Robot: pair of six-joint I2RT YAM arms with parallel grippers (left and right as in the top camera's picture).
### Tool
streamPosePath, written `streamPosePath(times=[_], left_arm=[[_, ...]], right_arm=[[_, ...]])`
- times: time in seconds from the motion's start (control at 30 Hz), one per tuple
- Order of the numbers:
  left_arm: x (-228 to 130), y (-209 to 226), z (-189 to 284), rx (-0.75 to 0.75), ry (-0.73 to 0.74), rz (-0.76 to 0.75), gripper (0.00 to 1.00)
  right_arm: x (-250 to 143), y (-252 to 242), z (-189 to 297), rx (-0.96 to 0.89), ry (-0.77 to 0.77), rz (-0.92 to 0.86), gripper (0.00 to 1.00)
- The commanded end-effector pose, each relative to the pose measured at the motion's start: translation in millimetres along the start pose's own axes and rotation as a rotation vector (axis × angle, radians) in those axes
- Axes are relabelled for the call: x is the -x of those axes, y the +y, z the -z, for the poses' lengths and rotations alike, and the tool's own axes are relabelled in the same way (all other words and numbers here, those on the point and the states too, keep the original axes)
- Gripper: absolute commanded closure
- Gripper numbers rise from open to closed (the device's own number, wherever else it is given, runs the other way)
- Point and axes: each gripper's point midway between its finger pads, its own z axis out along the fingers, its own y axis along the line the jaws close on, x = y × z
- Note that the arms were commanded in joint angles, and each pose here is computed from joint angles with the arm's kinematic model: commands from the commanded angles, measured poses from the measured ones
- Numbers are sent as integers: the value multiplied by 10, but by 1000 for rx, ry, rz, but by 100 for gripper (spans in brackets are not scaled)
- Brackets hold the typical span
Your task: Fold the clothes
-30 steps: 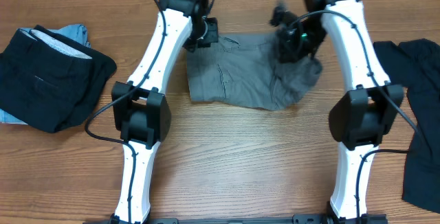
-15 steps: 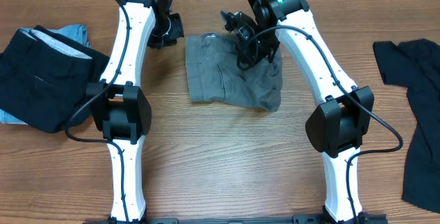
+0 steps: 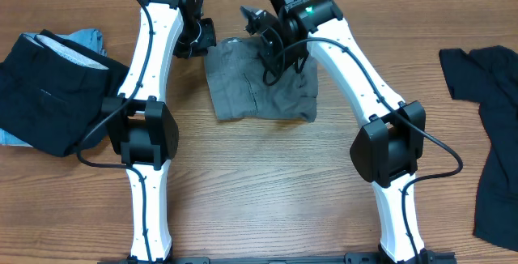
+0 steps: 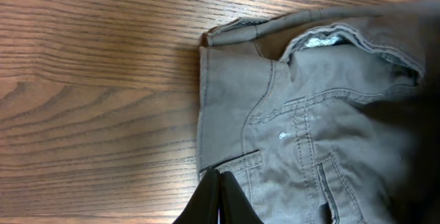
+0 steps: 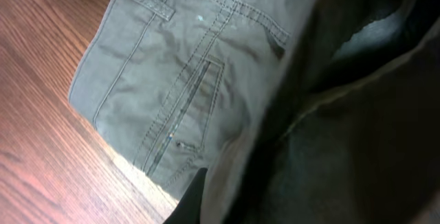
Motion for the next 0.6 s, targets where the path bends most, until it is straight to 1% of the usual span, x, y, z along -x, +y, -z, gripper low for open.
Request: streamPosePath(times=[0.0, 0.07, 0.1, 0.23, 0.27, 0.33, 0.37, 0.43, 0.5, 0.57], left_arm=[[59, -71, 140, -20, -38, -40, 96], [67, -78, 140, -21, -41, -41, 96], [67, -78, 140, -21, -41, -40, 96], [9, -69, 138, -15, -18, -39, 96], [-15, -119, 131, -17, -15, -49, 96], [-37, -200, 123, -24, -14, -60, 96], [-54, -255, 119, -36, -11, -66, 96], [-118, -516, 110, -101, -2, -99, 96], [-147, -753, 105, -149, -11, -120, 96], [-166, -948, 94, -166, -30, -133, 96]], right_arm=[[5, 34, -92, 14, 0, -44, 94], [8, 33, -92, 13, -1, -44, 94], [6, 32, -92, 13, -1, -44, 96], [-1, 14, -29, 11, 2, -72, 96], [37, -47, 103, 1, -18, -110, 96], [71, -124, 259, -11, -42, -132, 96], [87, -171, 362, -20, -59, -146, 96], [95, -300, 574, -42, -93, -196, 96], [48, -428, 730, -57, -109, -233, 96], [-44, -560, 860, -70, -110, -267, 96]])
